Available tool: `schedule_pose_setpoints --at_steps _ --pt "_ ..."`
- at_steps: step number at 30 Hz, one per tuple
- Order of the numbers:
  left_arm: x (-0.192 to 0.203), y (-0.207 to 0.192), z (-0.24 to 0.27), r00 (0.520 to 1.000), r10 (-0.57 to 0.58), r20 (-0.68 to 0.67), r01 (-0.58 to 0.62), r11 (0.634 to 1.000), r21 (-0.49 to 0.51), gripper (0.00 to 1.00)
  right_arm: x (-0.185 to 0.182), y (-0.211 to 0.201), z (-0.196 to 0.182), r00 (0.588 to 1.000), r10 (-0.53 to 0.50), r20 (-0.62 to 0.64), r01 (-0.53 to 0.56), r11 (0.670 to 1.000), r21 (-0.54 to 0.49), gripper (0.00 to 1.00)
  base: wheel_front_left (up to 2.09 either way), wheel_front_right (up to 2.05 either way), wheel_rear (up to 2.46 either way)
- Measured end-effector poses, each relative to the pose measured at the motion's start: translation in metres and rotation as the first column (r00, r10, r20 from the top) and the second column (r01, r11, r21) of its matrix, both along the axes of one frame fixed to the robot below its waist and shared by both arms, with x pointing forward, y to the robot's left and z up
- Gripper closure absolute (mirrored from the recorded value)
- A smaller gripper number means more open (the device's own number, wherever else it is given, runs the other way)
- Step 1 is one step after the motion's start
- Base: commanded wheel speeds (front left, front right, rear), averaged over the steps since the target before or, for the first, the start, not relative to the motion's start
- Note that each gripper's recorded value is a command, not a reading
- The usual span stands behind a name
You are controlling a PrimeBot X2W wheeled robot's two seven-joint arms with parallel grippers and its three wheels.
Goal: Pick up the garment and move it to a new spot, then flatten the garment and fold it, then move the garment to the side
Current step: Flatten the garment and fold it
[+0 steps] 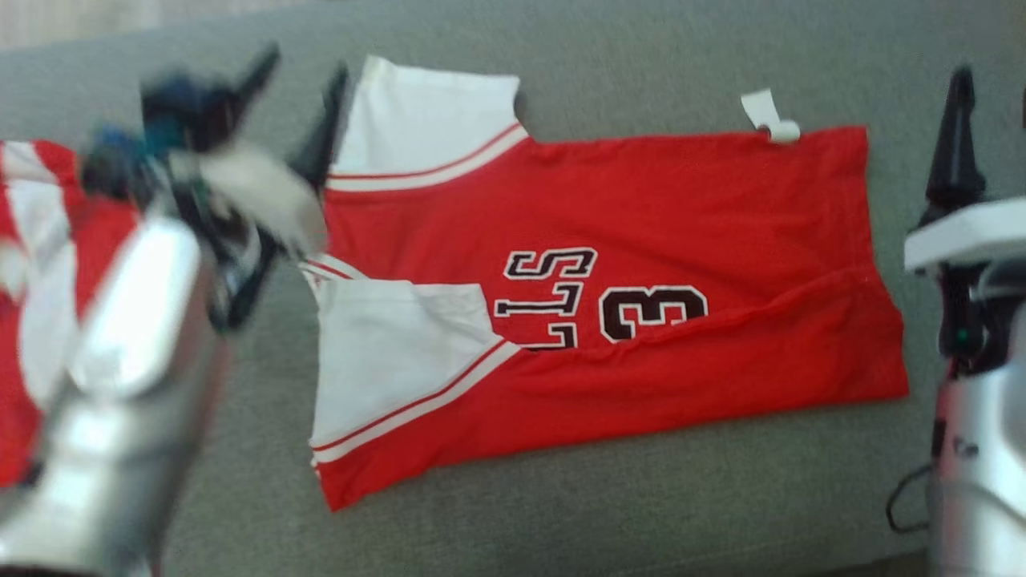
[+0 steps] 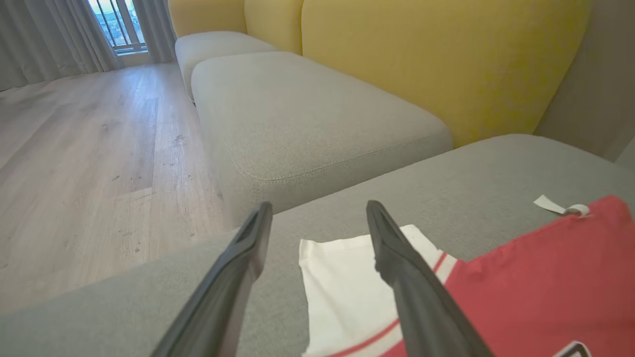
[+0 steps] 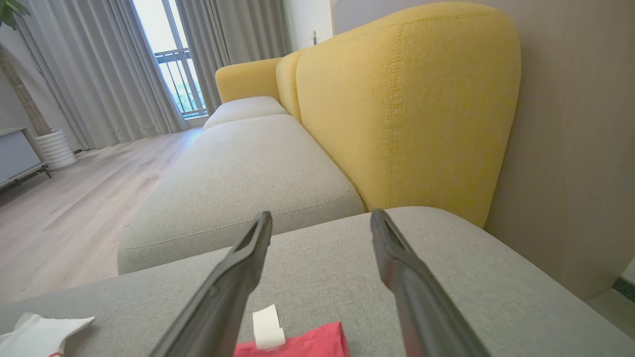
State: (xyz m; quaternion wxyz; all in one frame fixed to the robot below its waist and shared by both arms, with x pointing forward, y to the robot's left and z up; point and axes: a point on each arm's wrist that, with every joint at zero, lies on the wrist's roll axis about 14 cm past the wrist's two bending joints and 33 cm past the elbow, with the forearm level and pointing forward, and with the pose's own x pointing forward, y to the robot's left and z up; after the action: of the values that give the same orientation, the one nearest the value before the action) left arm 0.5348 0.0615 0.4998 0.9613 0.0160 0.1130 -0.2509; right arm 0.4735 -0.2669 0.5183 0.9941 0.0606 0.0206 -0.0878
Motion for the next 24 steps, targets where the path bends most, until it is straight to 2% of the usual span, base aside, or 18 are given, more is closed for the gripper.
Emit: schedule_pose_setpoints --at_steps 3,7,15,20,24 --pt "0.025 -0.01 -0.007 0.996 -0.038 -0.078 0.042 0.998 0.047 0.0 0.012 0.003 -0.005 1.0 0.015 -0.013 -0.016 1.0 -0.014 0.0 0.0 0.0 0.0" --pt "0.037 -0.026 -0.036 0.975 -0.113 -0.192 0.137 0.983 0.12 0.0 0.022 0.003 -0.01 0.999 0.029 -0.029 -0.03 0.999 -0.036 0.0 0.0 0.0 0.0" --pt "0.062 -0.013 -0.107 0.909 -0.081 -0.409 0.197 0.948 0.25 0.0 0.039 -0.004 -0.013 0.999 0.036 -0.023 -0.038 0.997 -0.069 0.0 0.0 0.0 0.0" --pt "0.067 -0.03 -0.135 0.863 -0.111 -0.493 0.236 0.951 0.198 0.0 0.04 -0.027 -0.022 0.999 -0.023 -0.031 0.02 0.995 -0.099 0.0 0.0 0.0 0.0" --pt "0.071 -0.032 -0.142 0.848 -0.125 -0.515 0.266 0.941 0.209 0.0 0.038 -0.036 -0.032 0.998 -0.048 -0.048 0.043 0.994 -0.105 0.0 0.0 0.0 0.0"
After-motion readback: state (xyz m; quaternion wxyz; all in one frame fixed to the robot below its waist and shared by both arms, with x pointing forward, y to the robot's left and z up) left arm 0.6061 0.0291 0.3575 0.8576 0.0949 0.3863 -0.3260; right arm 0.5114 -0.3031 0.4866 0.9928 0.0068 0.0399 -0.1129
